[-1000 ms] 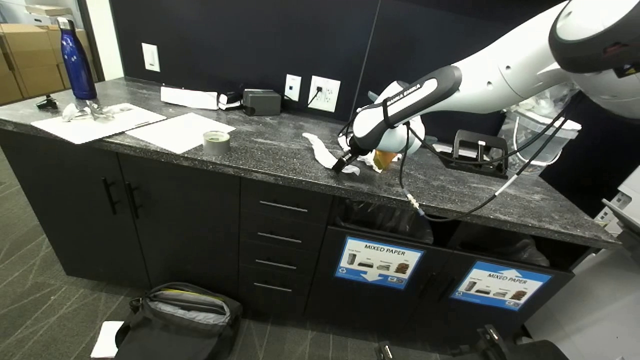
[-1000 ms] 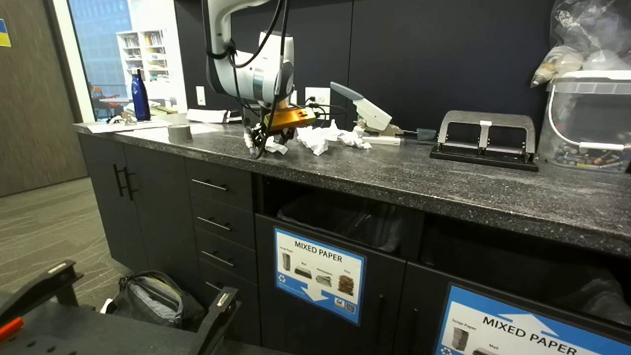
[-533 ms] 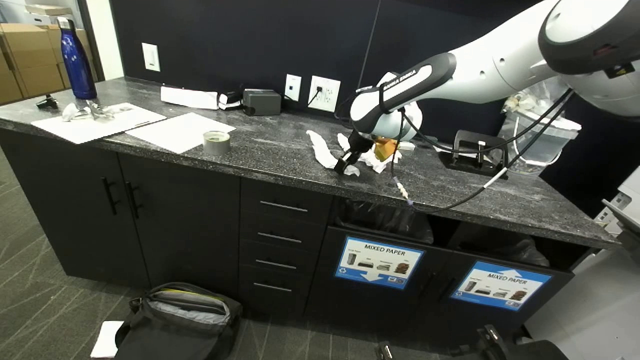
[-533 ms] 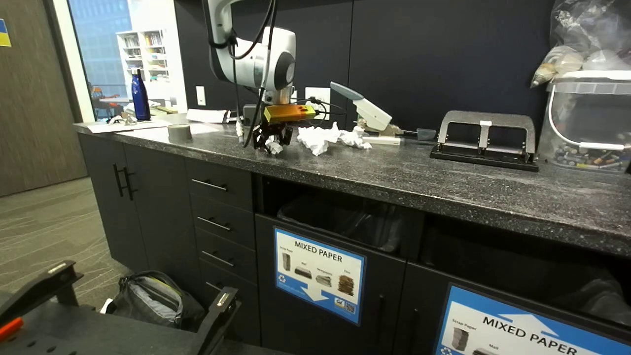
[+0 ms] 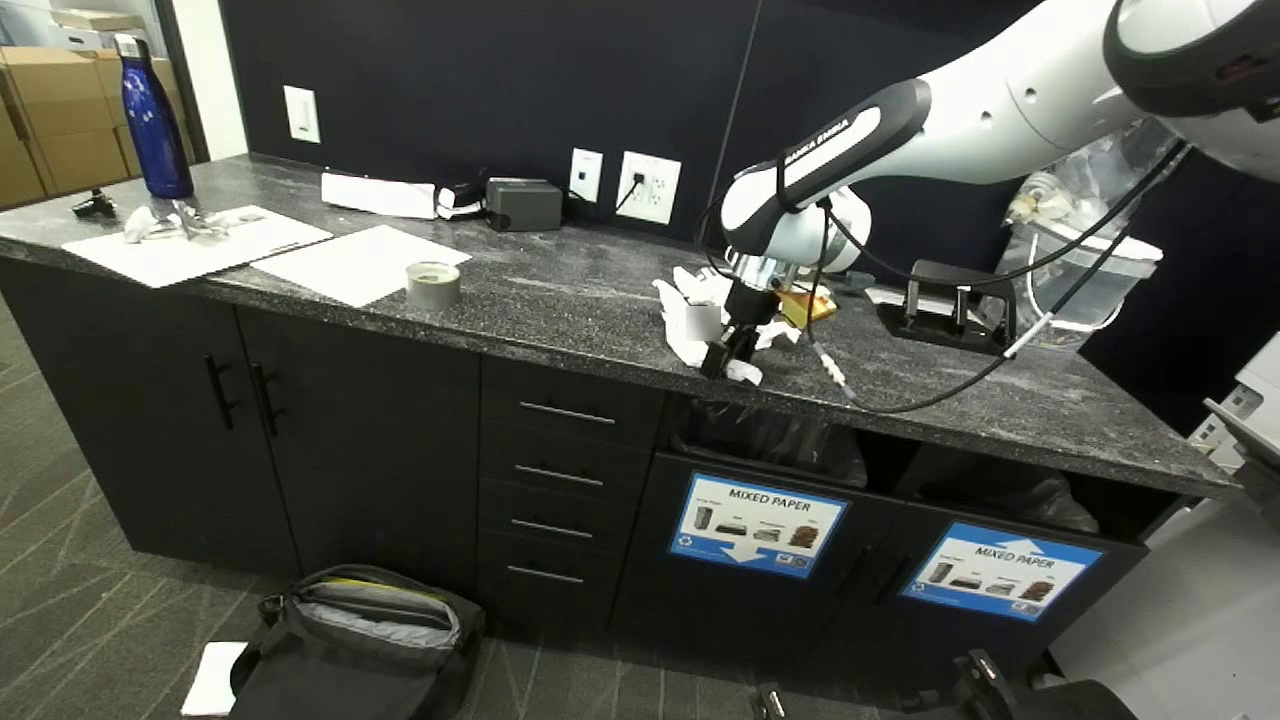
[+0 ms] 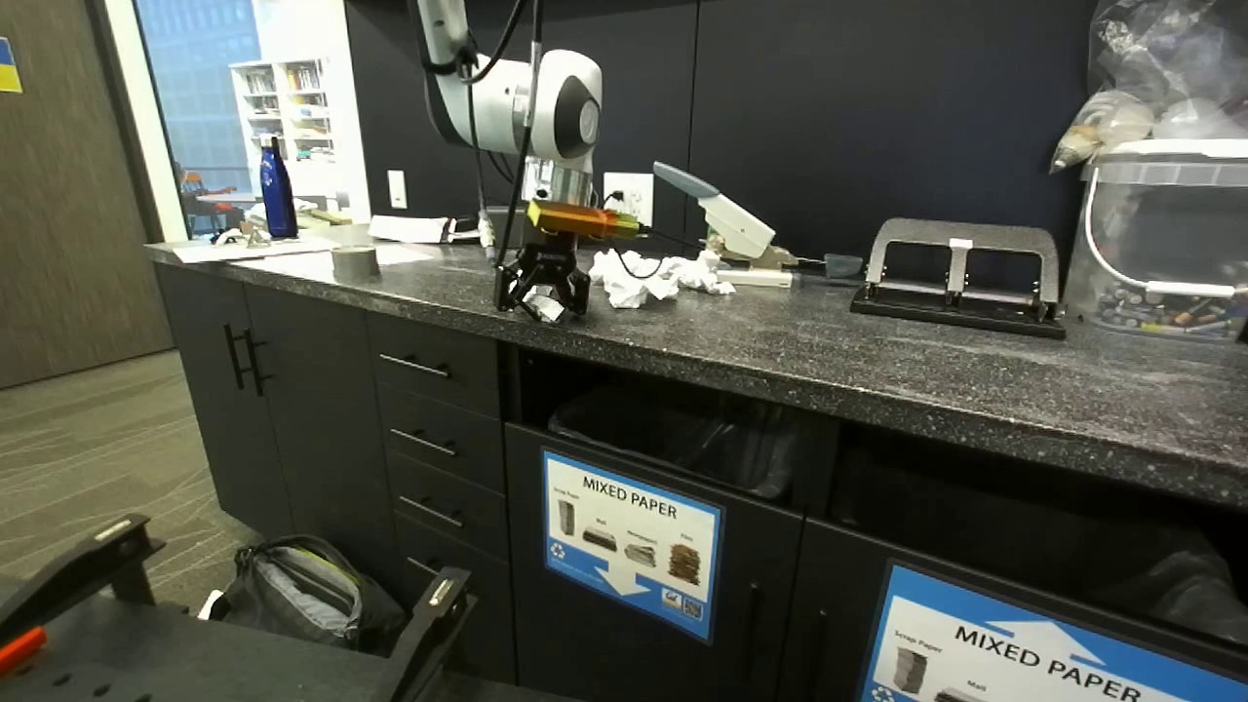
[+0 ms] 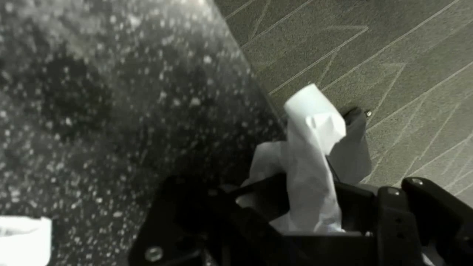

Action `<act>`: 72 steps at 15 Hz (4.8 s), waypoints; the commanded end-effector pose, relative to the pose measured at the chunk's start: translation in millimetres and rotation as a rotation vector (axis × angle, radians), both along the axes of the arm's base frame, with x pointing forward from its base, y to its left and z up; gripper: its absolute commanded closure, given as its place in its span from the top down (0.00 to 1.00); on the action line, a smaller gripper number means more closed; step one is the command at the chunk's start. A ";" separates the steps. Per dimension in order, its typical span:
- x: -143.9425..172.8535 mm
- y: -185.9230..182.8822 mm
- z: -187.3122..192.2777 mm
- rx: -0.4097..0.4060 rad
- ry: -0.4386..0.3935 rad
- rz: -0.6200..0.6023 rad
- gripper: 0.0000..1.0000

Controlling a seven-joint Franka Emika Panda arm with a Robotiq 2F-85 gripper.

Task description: Put all the white pieces of papers in the left bin

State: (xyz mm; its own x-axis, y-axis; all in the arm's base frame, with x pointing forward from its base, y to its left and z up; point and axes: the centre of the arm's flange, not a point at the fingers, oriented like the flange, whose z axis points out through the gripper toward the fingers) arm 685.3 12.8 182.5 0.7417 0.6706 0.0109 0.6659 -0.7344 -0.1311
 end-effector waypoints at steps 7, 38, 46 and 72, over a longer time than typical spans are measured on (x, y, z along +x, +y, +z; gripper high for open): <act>-151.1 -58.2 17.3 -0.047 -0.031 -0.138 0.09; -301.2 -32.0 -125.3 0.000 -0.223 -0.477 0.09; -264.5 -53.1 -192.2 0.018 -0.444 -0.556 0.09; -135.5 -70.4 -203.3 0.049 -1.023 -0.472 0.08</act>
